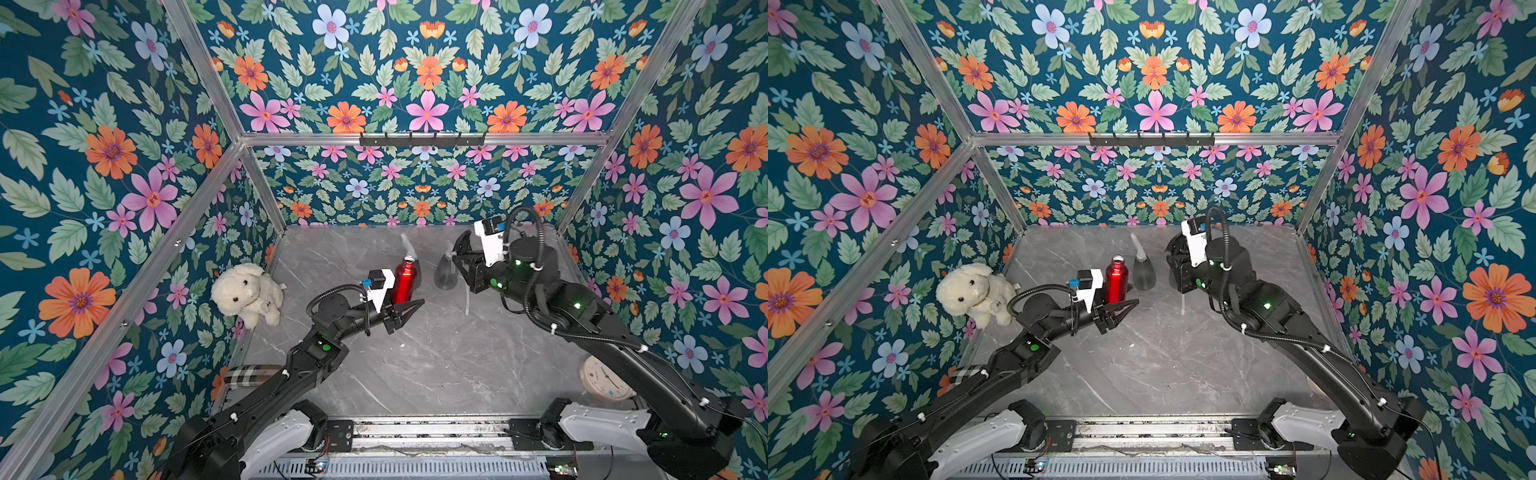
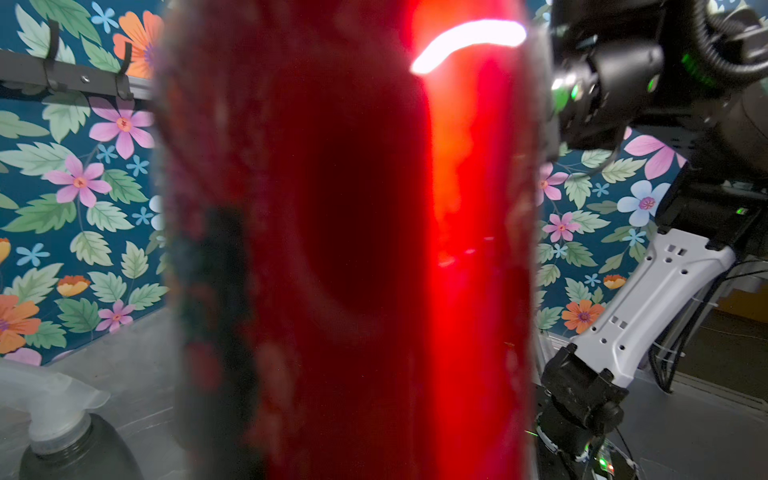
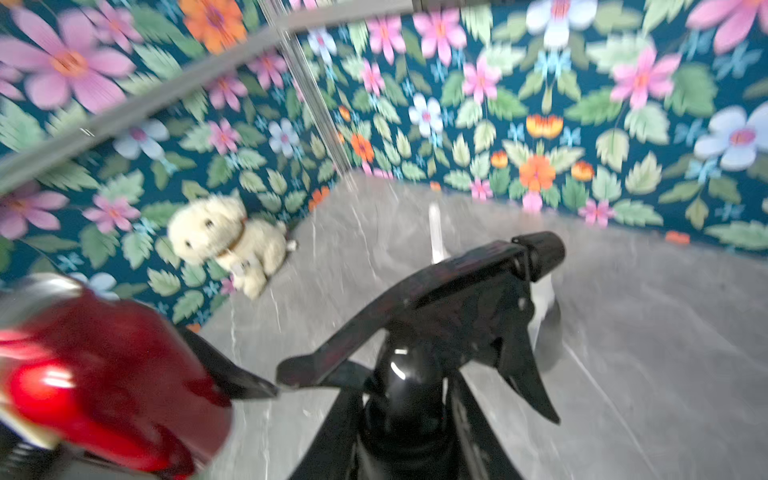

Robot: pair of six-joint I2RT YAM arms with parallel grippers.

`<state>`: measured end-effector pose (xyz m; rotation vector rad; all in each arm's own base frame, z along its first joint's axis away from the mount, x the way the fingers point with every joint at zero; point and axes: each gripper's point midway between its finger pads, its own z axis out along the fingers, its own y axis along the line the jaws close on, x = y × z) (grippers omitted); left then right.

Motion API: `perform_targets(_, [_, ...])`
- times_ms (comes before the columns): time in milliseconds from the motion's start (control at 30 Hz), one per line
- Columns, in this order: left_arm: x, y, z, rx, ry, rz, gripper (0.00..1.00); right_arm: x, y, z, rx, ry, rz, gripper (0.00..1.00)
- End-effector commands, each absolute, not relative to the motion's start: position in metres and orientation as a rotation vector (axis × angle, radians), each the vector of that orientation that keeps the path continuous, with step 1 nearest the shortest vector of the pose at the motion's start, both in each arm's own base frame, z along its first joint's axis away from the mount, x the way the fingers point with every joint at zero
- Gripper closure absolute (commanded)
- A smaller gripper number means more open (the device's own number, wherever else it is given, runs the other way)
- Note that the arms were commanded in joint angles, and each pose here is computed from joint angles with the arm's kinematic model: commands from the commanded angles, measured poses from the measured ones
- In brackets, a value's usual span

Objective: Attach spray nozzles to spray bottles
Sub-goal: Insert the spray nozzle into the spray bottle.

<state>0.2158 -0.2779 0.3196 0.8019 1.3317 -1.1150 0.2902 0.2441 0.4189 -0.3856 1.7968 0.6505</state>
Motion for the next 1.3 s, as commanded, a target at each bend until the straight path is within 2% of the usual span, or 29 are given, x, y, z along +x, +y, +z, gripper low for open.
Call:
perform_targets(0, [0.209,-0.28,0.336,0.825,1.251,-1.144,1.0,0.286,0.249,0.498,-0.419,1.51,0.693,0.74])
perform_targets(200, [0.203,-0.284,0.34,0.859,1.232,-1.185,1.0,0.272,0.269,0.565,-0.476,1.279,0.835,0.74])
perform_targets(500, [0.203,-0.29,0.338,0.879,1.24,-1.216,1.0,0.244,0.292,0.602,-0.576,1.077,0.98,0.75])
perform_targets(1267, [0.2,-0.29,0.342,0.889,1.211,-1.21,1.0,0.249,0.334,0.575,-0.657,1.164,1.122,0.77])
